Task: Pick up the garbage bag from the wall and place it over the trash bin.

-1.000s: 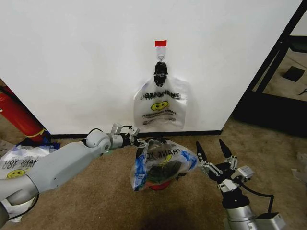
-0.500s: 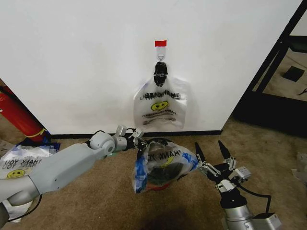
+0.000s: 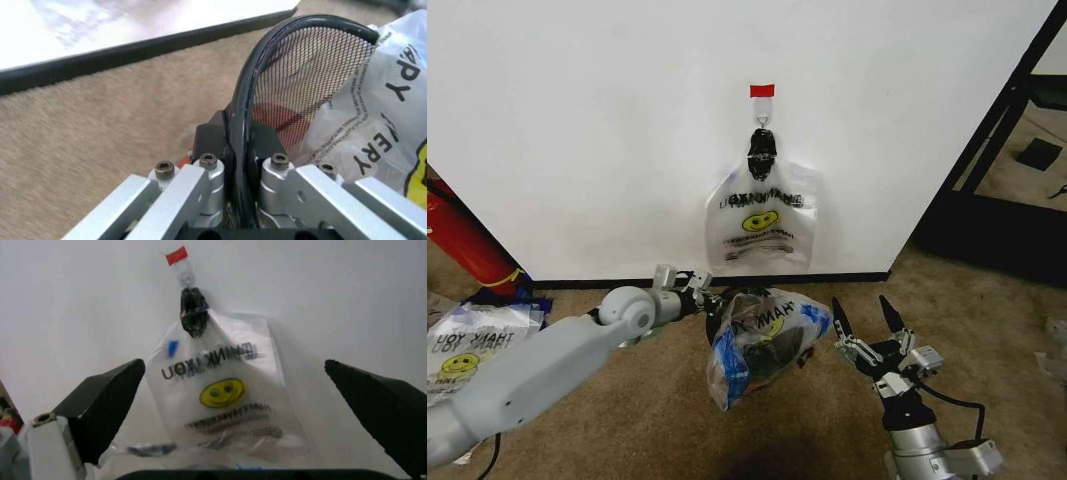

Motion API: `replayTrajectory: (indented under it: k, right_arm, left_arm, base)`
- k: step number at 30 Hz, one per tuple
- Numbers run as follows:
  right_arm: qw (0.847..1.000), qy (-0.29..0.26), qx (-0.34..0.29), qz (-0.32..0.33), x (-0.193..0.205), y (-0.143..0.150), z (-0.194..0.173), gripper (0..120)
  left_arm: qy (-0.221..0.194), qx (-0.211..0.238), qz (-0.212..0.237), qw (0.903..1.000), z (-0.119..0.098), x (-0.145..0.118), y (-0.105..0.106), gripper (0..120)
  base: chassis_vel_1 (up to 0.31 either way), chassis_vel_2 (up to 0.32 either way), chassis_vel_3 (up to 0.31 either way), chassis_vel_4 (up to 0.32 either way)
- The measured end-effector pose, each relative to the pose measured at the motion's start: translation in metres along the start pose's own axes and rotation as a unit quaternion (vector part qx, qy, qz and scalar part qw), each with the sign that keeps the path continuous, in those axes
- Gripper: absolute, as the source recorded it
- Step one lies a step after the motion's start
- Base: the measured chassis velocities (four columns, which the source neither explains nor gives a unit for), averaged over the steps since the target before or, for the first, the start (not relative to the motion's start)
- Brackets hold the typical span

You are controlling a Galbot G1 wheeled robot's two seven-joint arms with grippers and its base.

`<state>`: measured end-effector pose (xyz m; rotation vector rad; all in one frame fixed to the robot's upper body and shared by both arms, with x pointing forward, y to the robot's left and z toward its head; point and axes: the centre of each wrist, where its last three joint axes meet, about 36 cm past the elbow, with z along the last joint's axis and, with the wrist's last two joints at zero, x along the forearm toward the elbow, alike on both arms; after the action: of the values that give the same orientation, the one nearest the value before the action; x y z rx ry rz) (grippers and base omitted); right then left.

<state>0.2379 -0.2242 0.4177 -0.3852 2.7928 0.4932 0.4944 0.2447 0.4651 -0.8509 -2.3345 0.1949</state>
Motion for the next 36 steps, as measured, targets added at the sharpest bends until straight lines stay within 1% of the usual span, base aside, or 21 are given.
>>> replayTrajectory:
  k: [2,3,6,7,9,10,12,14,16,17,18,20,23,24,25,26,29,32,34,36]
  right_arm:
    - [1.000,0.001,0.001,0.004,-0.001,0.001,-0.002,100]
    - [1.000,0.001,0.001,0.004,-0.001,0.001,-0.002,100]
    - [1.000,0.004,0.003,0.007,-0.002,0.001,-0.005,100]
    - [1.000,0.005,0.005,0.009,-0.002,0.000,-0.005,100]
    - [1.000,0.009,0.007,0.013,-0.001,0.000,-0.005,100]
    - [1.000,0.009,0.007,0.013,-0.001,0.000,-0.005,100]
    - [1.000,0.012,0.009,0.015,0.000,0.000,-0.004,100]
    - [0.999,0.019,0.013,0.022,0.002,-0.002,-0.001,100]
    - [0.999,0.021,0.015,0.027,0.002,-0.002,0.000,100]
    - [0.999,0.024,0.017,0.032,0.003,-0.003,0.001,100]
    - [0.999,0.024,0.017,0.032,0.003,-0.003,0.001,100]
    - [0.999,0.028,0.021,0.040,0.004,-0.005,0.004,100]
    - [0.998,0.034,0.025,0.045,0.006,-0.006,0.007,100]
    - [0.998,0.034,0.025,0.045,0.006,-0.006,0.007,100]
    - [0.998,0.036,0.027,0.047,0.007,-0.006,0.008,100]
    - [0.998,0.039,0.030,0.048,0.008,-0.006,0.010,100]
    - [0.997,0.043,0.032,0.051,0.011,-0.005,0.011,100]
    - [0.997,0.046,0.033,0.053,0.013,-0.005,0.011,100]
    - [0.996,0.049,0.035,0.058,0.017,-0.005,0.011,100]
    - [0.996,0.050,0.036,0.060,0.019,-0.005,0.009,100]
  left_arm:
    - [-0.013,0.016,-0.008,0.9998,0.002,0.011,-0.007,1]
    - [-0.013,0.016,-0.008,0.9998,0.002,0.011,-0.007,1]
    - [-0.048,0.061,-0.041,0.9961,0.008,0.029,-0.015,1]
    - [-0.061,0.081,-0.060,0.9930,0.015,0.033,-0.019,1]
    - [-0.079,0.106,-0.083,0.9877,0.023,0.039,-0.025,1]
    - [-0.079,0.106,-0.083,0.9877,0.023,0.039,-0.025,1]
    - [-0.093,0.124,-0.103,0.9826,0.030,0.043,-0.030,1]
    - [-0.105,0.144,-0.126,0.9759,0.041,0.046,-0.038,1]
    - [-0.110,0.154,-0.137,0.9723,0.046,0.047,-0.042,1]
    - [-0.117,0.165,-0.147,0.9683,0.051,0.048,-0.046,1]
    - [-0.117,0.165,-0.147,0.9683,0.051,0.048,-0.046,1]
    - [-0.126,0.177,-0.166,0.9619,0.063,0.049,-0.058,1]
    - [-0.136,0.187,-0.185,0.9552,0.078,0.046,-0.074,1]
    - [-0.136,0.187,-0.185,0.9552,0.078,0.046,-0.074,1]
    - [-0.139,0.193,-0.190,0.9526,0.082,0.044,-0.079,1]
    - [-0.144,0.202,-0.200,0.9479,0.088,0.039,-0.089,1]
    - [-0.160,0.210,-0.207,0.9422,0.096,0.028,-0.104,1]
    - [-0.172,0.210,-0.214,0.9383,0.100,0.019,-0.108,1]
    - [-0.183,0.215,-0.230,0.9312,0.105,0.004,-0.113,1]
    - [-0.184,0.211,-0.241,0.9293,0.109,-0.004,-0.115,1]
  base:
    - [0.000,0.000,0.000,0.000]
    - [0.000,0.000,0.000,0.000]
    - [0.000,0.000,0.000,0.000]
    - [0.000,0.000,0.000,0.000]
    - [0.000,0.000,0.000,0.000]
    - [0.000,0.000,0.000,0.000]
    - [0.000,0.000,0.000,0.000]
    - [0.000,0.000,0.000,0.000]
    - [0.000,0.000,0.000,0.000]
    - [0.000,0.000,0.000,0.000]
    - [0.000,0.000,0.000,0.000]
    - [0.000,0.000,0.000,0.000]
    - [0.000,0.000,0.000,0.000]
    - [0.000,0.000,0.000,0.000]
    - [0.000,0.000,0.000,0.000]
    - [0.000,0.000,0.000,0.000]
    - [0.000,0.000,0.000,0.000]
    - [0.000,0.000,0.000,0.000]
    - [0.000,0.000,0.000,0.000]
    - [0.000,0.000,0.000,0.000]
